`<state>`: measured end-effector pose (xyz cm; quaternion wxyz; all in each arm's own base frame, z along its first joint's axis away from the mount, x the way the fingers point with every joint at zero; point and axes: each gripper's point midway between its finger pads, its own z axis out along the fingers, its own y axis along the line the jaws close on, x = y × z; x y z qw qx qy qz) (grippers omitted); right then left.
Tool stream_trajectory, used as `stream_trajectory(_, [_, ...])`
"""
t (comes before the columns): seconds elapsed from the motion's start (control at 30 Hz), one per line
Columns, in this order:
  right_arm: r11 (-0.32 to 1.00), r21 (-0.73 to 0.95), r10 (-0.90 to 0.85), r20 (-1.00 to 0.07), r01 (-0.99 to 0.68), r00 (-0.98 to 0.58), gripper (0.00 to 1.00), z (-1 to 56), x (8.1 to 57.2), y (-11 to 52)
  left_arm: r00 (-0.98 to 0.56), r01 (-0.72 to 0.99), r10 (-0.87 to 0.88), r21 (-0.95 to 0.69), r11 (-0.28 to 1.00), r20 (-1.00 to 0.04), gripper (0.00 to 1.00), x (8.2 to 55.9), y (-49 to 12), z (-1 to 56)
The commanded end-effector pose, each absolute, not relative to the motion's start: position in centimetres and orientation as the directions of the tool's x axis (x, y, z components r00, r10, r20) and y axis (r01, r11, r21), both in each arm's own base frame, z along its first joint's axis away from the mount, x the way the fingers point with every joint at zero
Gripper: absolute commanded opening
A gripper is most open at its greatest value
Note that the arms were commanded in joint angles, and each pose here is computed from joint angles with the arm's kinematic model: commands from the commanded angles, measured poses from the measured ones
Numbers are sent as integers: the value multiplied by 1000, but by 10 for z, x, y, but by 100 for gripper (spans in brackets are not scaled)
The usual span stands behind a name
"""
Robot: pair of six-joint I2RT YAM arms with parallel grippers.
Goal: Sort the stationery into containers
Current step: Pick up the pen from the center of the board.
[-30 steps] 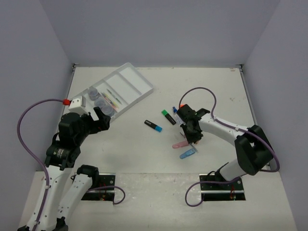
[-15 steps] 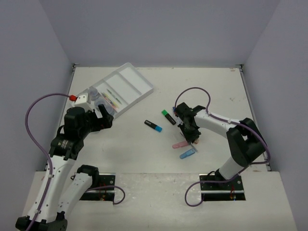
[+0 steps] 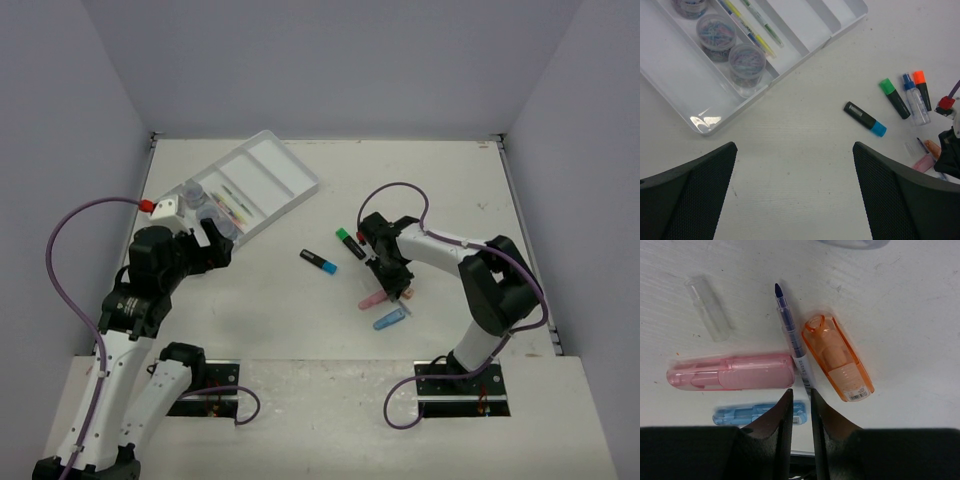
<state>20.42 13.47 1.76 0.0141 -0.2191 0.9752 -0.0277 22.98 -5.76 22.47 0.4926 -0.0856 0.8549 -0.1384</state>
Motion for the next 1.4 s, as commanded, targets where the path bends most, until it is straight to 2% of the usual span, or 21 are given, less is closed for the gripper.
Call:
stream_trajectory(0.0, [897, -68, -439, -32, -436, -898, 21, 18, 213, 137, -448, 25, -271, -314, 949, -852, 100, 233, -58, 241])
stream_trajectory(0.53, [897, -121, -431, -36, -424, -902, 24, 17, 229, 136, -455, 32, -264, -312, 950, -850, 100, 240, -61, 239])
stream_trajectory(0.93, [896, -81, -439, -27, -436, -898, 16, 10, 231, 146, -414, 41, -286, -332, 942, -864, 100, 239, -61, 256])
stream_trajectory(1.03, [899, -90, -434, -64, -428, -899, 6, 15, 237, 147, -405, 55, -299, -350, 935, -864, 100, 239, -64, 261])
stream_trajectory(1.07, [904, -100, -426, -105, -417, -899, 0, 23, 243, 148, -415, 84, -306, -371, 925, -857, 100, 239, -71, 262])
stream_trajectory(1.23, [923, -131, -383, -231, -362, -894, 0, 70, 256, 146, -468, 118, -365, -467, 877, -804, 100, 249, -93, 254])
stream_trajectory(1.37, [937, -143, -350, -319, -320, -881, 0, 111, 256, 139, -537, 124, -438, -581, 804, -721, 100, 259, -121, 241])
